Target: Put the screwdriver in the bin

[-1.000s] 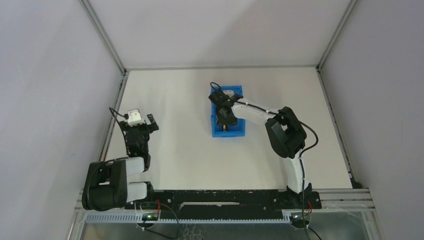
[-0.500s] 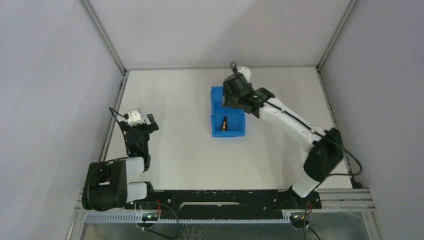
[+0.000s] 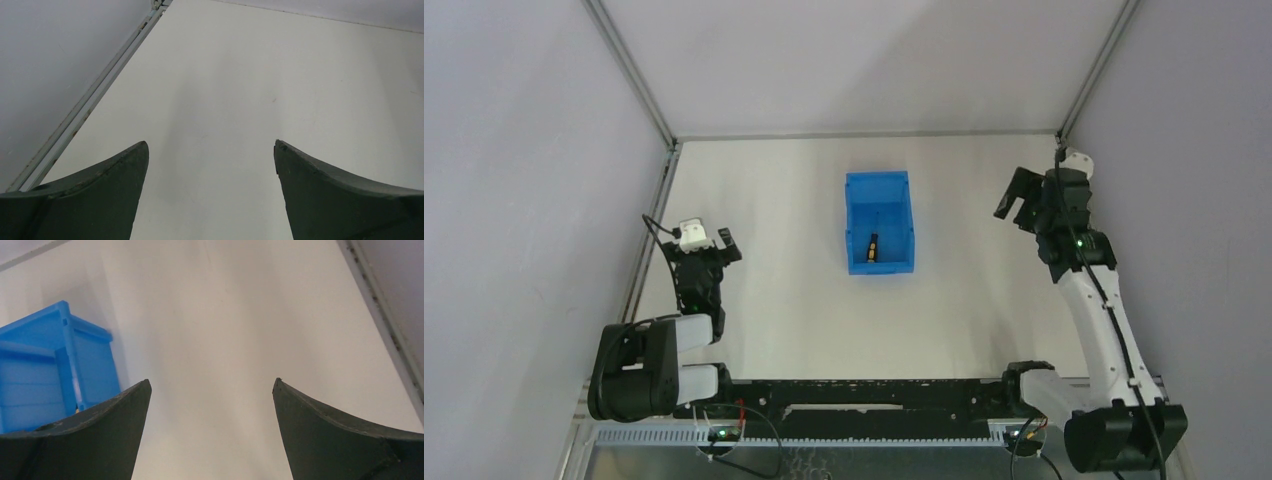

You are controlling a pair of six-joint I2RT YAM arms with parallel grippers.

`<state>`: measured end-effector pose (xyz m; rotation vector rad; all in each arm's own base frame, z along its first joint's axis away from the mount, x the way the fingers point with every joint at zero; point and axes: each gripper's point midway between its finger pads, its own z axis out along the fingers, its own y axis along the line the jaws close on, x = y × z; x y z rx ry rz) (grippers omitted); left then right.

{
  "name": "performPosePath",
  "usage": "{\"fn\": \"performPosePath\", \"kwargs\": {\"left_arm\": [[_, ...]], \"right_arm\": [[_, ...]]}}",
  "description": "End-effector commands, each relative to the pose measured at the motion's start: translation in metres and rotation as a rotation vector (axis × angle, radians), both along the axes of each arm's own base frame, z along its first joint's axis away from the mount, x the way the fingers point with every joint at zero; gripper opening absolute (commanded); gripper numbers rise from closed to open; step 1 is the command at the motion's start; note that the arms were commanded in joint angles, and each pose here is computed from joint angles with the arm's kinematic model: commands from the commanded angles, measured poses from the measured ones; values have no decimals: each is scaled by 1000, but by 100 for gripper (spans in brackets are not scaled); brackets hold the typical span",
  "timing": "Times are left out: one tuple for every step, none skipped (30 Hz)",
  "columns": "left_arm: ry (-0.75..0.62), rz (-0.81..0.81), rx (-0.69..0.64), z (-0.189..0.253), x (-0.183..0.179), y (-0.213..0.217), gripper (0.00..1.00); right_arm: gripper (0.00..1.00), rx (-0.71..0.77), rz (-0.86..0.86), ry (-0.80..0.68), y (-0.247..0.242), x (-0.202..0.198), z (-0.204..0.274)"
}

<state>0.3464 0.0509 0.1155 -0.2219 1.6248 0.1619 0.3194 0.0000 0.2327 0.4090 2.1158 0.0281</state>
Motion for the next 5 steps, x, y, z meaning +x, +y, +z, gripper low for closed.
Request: {"fn": "performPosePath", "kwargs": {"left_arm": [[-58,2,22,20,7,1,100],[-57,1,22,20,7,1,100],[-57,2,22,20,7,1,100],[-58,1,22,20,7,0,100],[-57,1,22,20,7,0,100]], "right_arm": [[100,-31,63,-46,-6,-5,8],[100,-19,54,-53,-8,-5,8],[100,-10,46,-63,-10,-4,8],[100,-5,47,-78,-10,-3,11],[100,2,45,-93,-9,-3,13]]}}
